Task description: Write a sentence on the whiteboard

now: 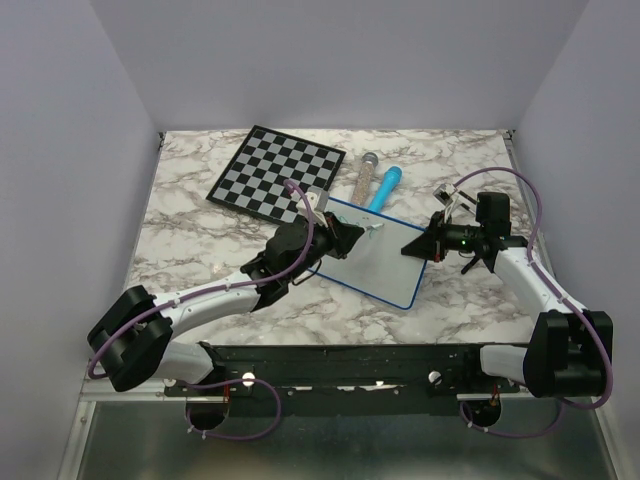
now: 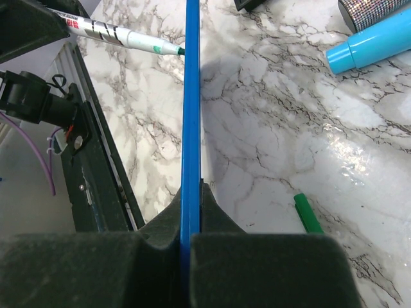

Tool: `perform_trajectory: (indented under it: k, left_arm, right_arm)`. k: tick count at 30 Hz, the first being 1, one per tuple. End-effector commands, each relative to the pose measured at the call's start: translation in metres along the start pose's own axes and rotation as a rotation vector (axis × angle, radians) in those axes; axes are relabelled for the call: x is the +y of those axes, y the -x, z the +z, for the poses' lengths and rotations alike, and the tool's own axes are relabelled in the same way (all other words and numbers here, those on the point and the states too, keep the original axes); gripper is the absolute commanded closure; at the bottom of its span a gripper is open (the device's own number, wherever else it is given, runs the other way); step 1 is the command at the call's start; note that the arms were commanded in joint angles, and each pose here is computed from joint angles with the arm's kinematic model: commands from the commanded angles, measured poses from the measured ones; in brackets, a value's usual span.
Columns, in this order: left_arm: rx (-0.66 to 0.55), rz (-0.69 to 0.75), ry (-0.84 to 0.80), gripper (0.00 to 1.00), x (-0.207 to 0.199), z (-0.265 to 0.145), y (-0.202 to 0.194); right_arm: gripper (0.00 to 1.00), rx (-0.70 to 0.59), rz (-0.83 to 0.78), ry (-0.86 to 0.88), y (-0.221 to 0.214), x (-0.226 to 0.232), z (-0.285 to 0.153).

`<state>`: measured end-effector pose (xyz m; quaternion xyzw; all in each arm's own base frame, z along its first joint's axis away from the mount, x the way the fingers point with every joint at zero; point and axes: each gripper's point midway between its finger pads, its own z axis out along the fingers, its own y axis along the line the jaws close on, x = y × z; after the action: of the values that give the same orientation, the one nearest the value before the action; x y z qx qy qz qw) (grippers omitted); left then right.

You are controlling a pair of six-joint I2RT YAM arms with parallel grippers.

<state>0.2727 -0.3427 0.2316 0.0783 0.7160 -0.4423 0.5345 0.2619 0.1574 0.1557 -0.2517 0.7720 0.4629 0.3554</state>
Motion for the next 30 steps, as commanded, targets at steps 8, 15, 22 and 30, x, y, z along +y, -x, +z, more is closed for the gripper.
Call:
perform_trajectory:
  k: [8, 15, 22, 30]
  left_arm:
    - [0.024, -0.002, 0.001, 1.00, 0.003, -0.002, -0.006]
    - [0.039, -0.011, 0.018, 1.00, 0.010, -0.012, -0.014]
    - [0.059, -0.026, 0.036, 1.00, 0.018, -0.020, -0.025]
    - [0.088, -0.037, 0.036, 1.00, 0.021, -0.026, -0.035]
  right_arm:
    - [0.99, -0.028, -0.072, 0.012, 0.016, 0.005, -0.001]
    - [0.99, -0.028, -0.071, 0.012, 0.016, 0.005, -0.001]
    - [0.99, -0.029, -0.074, 0.012, 0.016, 0.006, -0.001]
    - [0.99, -0.029, -0.074, 0.012, 0.016, 0.006, -0.001]
